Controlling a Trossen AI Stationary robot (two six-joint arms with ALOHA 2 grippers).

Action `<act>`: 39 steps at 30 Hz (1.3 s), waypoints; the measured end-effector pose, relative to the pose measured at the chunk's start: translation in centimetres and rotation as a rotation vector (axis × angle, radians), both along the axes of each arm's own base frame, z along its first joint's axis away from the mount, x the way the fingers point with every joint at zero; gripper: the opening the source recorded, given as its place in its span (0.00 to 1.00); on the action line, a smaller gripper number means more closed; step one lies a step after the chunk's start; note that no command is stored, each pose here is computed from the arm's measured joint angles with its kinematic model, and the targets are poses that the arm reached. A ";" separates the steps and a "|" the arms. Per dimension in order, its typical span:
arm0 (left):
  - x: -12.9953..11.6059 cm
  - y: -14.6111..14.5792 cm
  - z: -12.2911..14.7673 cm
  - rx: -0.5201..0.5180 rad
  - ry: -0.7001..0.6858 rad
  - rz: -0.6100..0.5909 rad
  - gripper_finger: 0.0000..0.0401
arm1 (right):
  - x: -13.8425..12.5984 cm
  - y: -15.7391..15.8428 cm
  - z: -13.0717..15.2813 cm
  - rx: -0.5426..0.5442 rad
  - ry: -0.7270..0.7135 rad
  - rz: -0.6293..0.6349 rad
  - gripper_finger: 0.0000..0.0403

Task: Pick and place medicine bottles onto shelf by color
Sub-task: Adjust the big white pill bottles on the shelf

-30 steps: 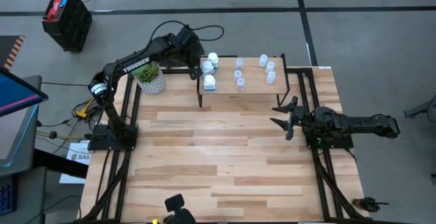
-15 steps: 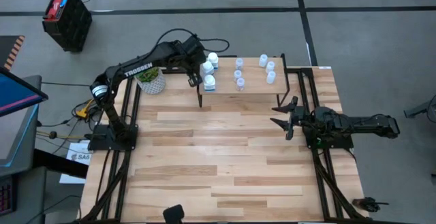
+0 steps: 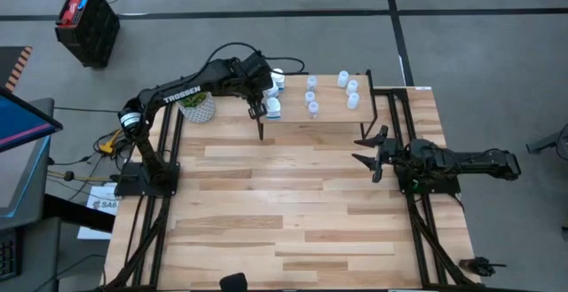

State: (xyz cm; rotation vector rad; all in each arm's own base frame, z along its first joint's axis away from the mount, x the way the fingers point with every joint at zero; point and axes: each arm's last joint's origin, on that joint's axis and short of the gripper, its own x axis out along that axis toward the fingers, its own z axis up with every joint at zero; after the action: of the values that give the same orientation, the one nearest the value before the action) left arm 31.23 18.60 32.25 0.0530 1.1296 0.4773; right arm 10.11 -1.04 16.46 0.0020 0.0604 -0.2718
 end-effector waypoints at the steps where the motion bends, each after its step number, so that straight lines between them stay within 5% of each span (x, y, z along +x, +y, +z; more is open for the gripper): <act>1: 0.0 0.0 0.0 0.003 -0.005 0.000 0.00 | 0.0 0.0 0.0 0.000 0.000 0.000 0.59; 30: 0.7 0.9 0.6 0.109 -0.073 0.003 0.00 | 0.0 0.0 0.0 0.000 0.000 0.000 0.59; 35: 0.1 -0.4 1.4 0.163 -0.020 0.052 0.00 | 0.0 0.0 0.0 0.000 0.000 0.000 0.59; 39: -0.5 -2.7 2.4 0.077 -0.039 -0.008 0.00 | 0.0 0.0 0.0 0.000 0.000 0.000 0.59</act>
State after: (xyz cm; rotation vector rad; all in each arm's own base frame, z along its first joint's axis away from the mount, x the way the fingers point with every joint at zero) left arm 30.76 15.91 34.64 0.1151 1.0725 0.5131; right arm 10.11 -1.04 16.46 0.0019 0.0607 -0.2714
